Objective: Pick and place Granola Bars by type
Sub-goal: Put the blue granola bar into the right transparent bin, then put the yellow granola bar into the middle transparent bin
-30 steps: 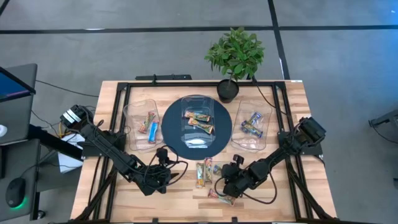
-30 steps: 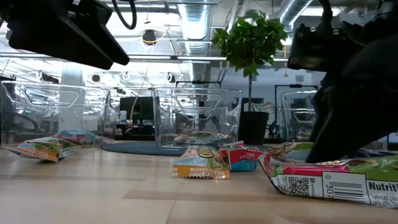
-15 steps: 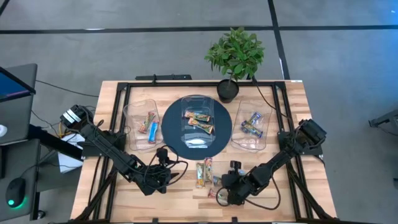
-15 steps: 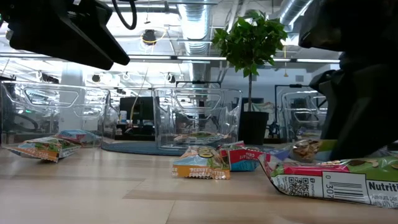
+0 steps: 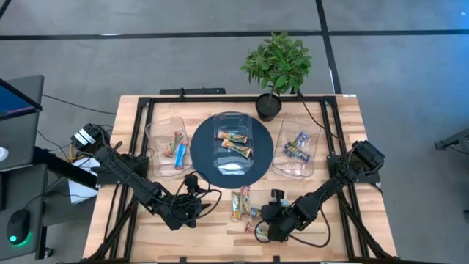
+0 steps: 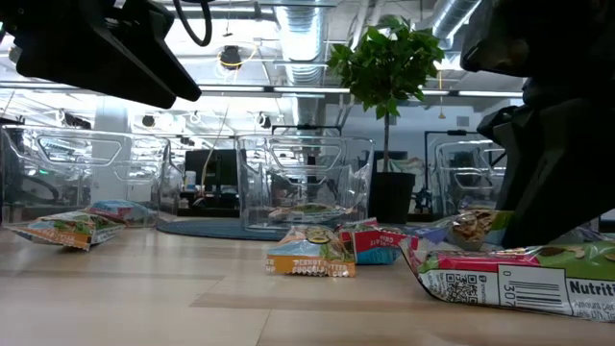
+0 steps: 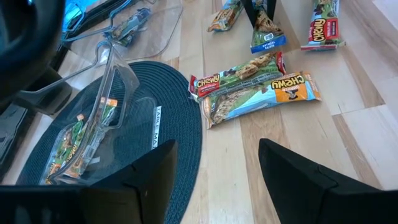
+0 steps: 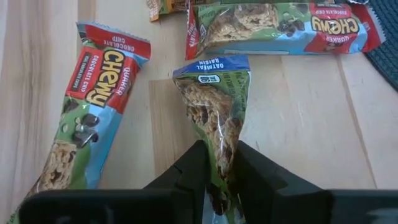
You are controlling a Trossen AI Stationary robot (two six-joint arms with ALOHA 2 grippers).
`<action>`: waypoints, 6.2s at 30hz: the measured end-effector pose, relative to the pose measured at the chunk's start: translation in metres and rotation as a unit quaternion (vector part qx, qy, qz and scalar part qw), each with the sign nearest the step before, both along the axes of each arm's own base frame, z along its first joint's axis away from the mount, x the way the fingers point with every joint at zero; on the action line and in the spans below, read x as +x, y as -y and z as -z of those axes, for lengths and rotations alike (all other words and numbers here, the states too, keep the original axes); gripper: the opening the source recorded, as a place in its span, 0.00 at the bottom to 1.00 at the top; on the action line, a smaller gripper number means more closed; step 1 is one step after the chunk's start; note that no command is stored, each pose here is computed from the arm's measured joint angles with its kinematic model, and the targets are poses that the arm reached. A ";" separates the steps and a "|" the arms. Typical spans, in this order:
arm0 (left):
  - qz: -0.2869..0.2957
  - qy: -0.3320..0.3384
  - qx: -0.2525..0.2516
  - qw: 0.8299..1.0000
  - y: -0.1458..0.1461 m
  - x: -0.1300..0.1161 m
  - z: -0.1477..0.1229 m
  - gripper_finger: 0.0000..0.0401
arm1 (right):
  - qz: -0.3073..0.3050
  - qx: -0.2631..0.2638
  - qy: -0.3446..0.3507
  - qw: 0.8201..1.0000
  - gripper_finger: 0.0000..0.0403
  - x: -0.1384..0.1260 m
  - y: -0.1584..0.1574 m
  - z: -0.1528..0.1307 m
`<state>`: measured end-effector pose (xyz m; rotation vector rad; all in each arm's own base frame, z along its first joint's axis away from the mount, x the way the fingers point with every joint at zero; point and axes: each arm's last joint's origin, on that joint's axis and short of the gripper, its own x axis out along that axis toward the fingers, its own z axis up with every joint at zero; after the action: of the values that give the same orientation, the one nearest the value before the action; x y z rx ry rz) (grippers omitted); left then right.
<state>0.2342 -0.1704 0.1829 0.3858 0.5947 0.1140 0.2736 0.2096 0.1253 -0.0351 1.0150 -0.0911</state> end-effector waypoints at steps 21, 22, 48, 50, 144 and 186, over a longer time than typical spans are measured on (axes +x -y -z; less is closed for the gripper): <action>0.000 -0.003 0.003 1.000 0.000 0.000 0.001 0.56 | -0.023 -0.162 -0.015 0.986 0.16 0.007 -0.026 -0.103; 0.000 -0.003 0.003 1.000 0.000 0.000 0.001 0.56 | -0.016 -0.170 -0.019 0.985 0.16 0.005 -0.026 -0.109; -0.002 -0.006 0.008 1.000 -0.001 -0.001 0.001 0.56 | 0.137 -0.321 -0.137 0.927 0.16 -0.020 0.034 -0.102; -0.002 -0.006 0.007 1.000 -0.001 -0.001 0.001 0.56 | 0.141 -0.331 -0.155 0.920 0.16 -0.019 0.044 -0.096; 0.133 -0.131 -0.061 0.981 0.000 0.008 -0.007 0.56 | 0.094 -0.164 0.315 0.930 0.42 -0.143 0.053 -0.104; 0.217 -0.360 0.064 0.905 -0.033 0.009 0.042 0.56 | 0.050 -0.153 0.332 0.929 0.39 -0.141 0.043 -0.080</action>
<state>0.2437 -0.1375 0.1410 0.6886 1.2183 -0.4421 0.1322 0.1666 0.2057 -0.2234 0.3152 -0.3312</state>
